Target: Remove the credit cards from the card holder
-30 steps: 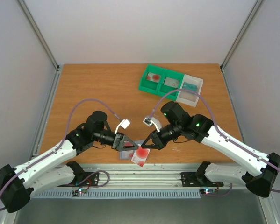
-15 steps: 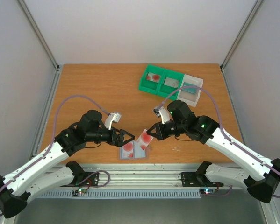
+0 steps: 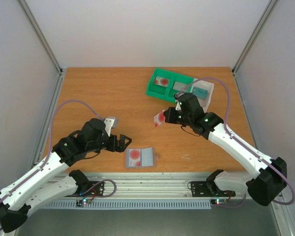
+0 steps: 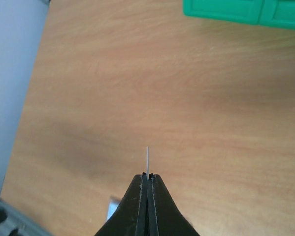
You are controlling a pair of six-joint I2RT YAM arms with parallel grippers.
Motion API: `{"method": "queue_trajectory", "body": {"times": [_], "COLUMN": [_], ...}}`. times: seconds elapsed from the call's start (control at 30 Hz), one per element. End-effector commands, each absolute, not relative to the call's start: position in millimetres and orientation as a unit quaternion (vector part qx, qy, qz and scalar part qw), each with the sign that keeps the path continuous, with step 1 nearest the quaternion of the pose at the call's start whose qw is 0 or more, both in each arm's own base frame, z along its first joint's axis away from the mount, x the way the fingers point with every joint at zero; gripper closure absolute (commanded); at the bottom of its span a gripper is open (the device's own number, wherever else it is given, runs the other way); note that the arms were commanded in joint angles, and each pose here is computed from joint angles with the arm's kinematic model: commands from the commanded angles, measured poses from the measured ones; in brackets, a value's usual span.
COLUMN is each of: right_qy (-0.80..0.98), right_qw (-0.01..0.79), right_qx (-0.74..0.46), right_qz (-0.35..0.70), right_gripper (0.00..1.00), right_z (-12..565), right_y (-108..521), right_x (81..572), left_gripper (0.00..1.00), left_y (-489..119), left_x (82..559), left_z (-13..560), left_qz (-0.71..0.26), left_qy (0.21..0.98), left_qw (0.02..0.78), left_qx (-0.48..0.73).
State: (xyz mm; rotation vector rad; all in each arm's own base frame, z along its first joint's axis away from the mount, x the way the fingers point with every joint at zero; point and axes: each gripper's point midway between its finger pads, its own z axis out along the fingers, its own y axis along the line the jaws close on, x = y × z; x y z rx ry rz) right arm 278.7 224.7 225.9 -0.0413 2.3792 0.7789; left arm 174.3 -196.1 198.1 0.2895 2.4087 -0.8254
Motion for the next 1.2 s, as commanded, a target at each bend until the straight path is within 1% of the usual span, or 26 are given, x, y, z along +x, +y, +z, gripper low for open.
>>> {"method": "queue_trajectory", "body": {"times": [0.0, 0.1, 0.27, 0.5, 0.77, 1.17], "right_qy": [0.877, 0.867, 0.854, 0.838, 0.83, 0.826], "right_qw": [0.37, 0.39, 0.411, 0.441, 0.443, 0.443], "right_qx": [0.049, 0.073, 0.12, 0.156, 0.206, 0.234], "right_qz": [0.302, 0.303, 0.294, 0.282, 0.268, 0.261], "right_gripper": [0.99, 0.99, 0.99, 0.99, 0.99, 0.99], "right_z": [233.9, 235.1, 226.7, 225.5, 203.9, 176.5], "right_y": [219.0, 215.9, 202.8, 193.2, 175.9, 171.4], "right_x": [325.5, 350.7, 393.2, 445.6, 497.8, 567.1], "left_gripper": [0.01, 0.01, 0.01, 0.01, 0.01, 0.01], "left_y": [-185.5, -183.3, -189.8, -192.7, -202.0, -202.1], "left_x": [179.8, 179.6, 178.3, 176.3, 171.5, 169.0], "left_z": [204.8, 199.3, 196.3, 187.6, 190.9, 195.0], "left_qz": [-0.278, -0.268, -0.28, -0.278, -0.302, -0.305], "left_qy": [0.901, 0.906, 0.906, 0.911, 0.903, 0.902], "left_qw": [0.312, 0.307, 0.295, 0.278, 0.27, 0.267], "left_qx": [0.116, 0.116, 0.121, 0.127, 0.144, 0.15]}}
